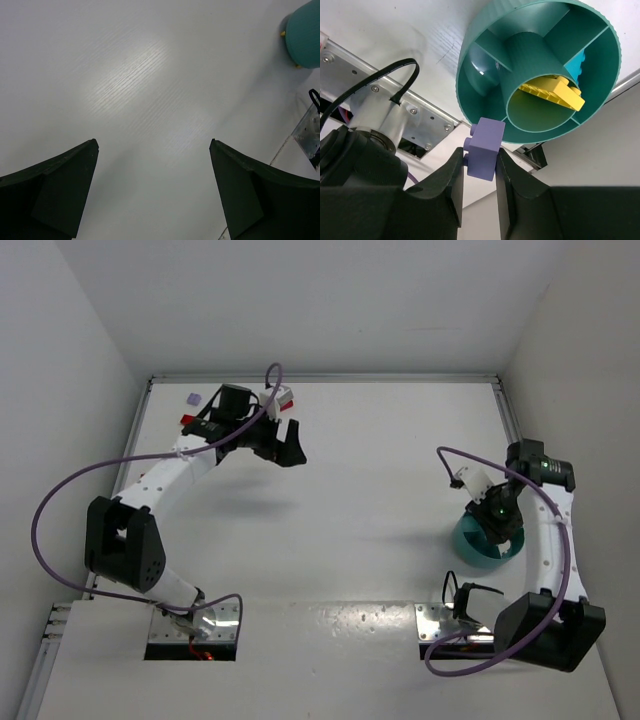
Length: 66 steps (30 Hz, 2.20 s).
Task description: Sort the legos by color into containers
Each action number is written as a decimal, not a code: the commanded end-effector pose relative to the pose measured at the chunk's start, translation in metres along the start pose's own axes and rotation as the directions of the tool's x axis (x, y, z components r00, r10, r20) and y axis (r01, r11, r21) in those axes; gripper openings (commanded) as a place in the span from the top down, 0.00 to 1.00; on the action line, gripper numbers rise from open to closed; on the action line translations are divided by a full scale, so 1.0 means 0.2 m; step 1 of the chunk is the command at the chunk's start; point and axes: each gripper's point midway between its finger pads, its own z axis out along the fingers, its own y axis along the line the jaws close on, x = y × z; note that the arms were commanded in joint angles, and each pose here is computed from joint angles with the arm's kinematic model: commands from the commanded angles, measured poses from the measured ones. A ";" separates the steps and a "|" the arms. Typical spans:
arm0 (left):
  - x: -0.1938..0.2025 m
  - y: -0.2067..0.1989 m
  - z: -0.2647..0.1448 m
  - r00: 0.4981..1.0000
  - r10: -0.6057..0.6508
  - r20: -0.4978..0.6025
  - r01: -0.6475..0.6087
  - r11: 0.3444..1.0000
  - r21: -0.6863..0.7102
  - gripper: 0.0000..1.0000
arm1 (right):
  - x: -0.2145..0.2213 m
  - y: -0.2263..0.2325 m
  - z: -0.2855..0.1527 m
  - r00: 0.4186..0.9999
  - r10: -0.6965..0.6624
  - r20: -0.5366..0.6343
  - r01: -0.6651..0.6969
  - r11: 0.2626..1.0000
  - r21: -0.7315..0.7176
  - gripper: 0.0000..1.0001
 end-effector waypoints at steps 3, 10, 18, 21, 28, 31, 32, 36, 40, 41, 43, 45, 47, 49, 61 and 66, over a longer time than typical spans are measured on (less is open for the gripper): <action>-0.02 0.05 0.01 0.999 -0.038 0.027 0.037 0.999 0.021 0.00 | 0.04 0.05 0.01 0.998 -0.042 -0.049 0.038 0.997 -0.066 1.00; -0.02 0.09 0.00 0.997 -0.068 0.029 0.067 0.998 0.018 0.00 | 0.04 0.05 0.04 0.996 -0.040 -0.074 0.032 0.994 -0.107 0.86; -0.01 0.16 -0.03 0.994 -0.105 0.039 0.105 0.994 -0.003 0.00 | -0.01 0.00 0.04 0.997 -0.049 -0.065 0.041 0.993 -0.112 0.59; -0.01 0.18 -0.04 0.992 -0.119 0.043 0.119 0.993 -0.009 0.00 | -0.03 -0.02 0.02 0.998 -0.048 -0.050 0.043 0.994 -0.105 0.51; -0.11 0.37 -0.16 0.987 -0.108 0.119 0.126 0.979 -0.161 0.00 | -0.16 -0.10 -0.08 0.997 -0.034 0.062 0.037 0.999 -0.039 0.42; -0.25 0.60 -0.30 0.984 -0.070 0.162 0.119 0.940 -0.320 0.00 | -0.24 -0.13 -0.16 0.990 -0.014 0.143 0.016 1.000 -0.010 0.18; -0.28 0.66 -0.33 0.984 -0.064 0.164 0.119 0.927 -0.355 0.00 | -0.27 -0.14 -0.20 0.984 -0.007 0.178 0.007 1.000 0.001 0.13; -0.32 1.00 -0.40 0.991 -0.099 0.093 0.132 0.864 -0.486 0.00 | -0.38 -0.24 -0.25 0.965 0.050 0.258 -0.067 0.996 0.055 0.13; -0.33 1.37 -0.45 0.988 -0.134 0.071 0.151 0.817 -0.557 0.07 | -0.47 -0.30 -0.25 0.941 0.110 0.320 -0.136 0.989 0.059 0.12; -0.40 1.43 -0.48 0.989 -0.114 0.098 0.149 0.803 -0.577 0.09 | -0.49 -0.31 -0.25 0.931 0.137 0.339 -0.164 0.985 0.054 0.12; -0.33 1.60 -0.43 0.988 -0.139 0.064 0.149 0.780 -0.608 0.10 | -0.53 -0.34 -0.28 0.912 0.156 0.380 -0.196 0.978 0.070 0.12; -0.38 1.68 -0.44 0.992 -0.109 0.063 0.124 0.757 -0.641 0.12 | -0.56 -0.35 -0.28 0.900 0.186 0.395 -0.224 0.973 0.051 0.12; -0.30 1.81 -0.37 0.990 -0.137 0.037 0.127 0.742 -0.658 0.12 | -0.57 -0.34 -0.26 0.895 0.201 0.398 -0.231 0.972 0.028 0.12; -0.31 1.89 -0.36 0.986 -0.147 0.081 0.163 0.727 -0.667 0.13 | -0.58 -0.33 -0.25 0.889 0.217 0.403 -0.238 0.971 0.002 0.12; -0.12 2.25 -0.26 0.976 -0.180 0.126 0.214 0.641 -0.737 0.13 | -0.59 -0.32 -0.19 0.885 0.261 0.386 -0.262 0.964 -0.049 0.12; -0.09 2.32 -0.21 0.974 -0.173 0.146 0.223 0.631 -0.743 0.13 | -0.62 -0.33 -0.18 0.880 0.283 0.381 -0.277 0.958 -0.071 0.12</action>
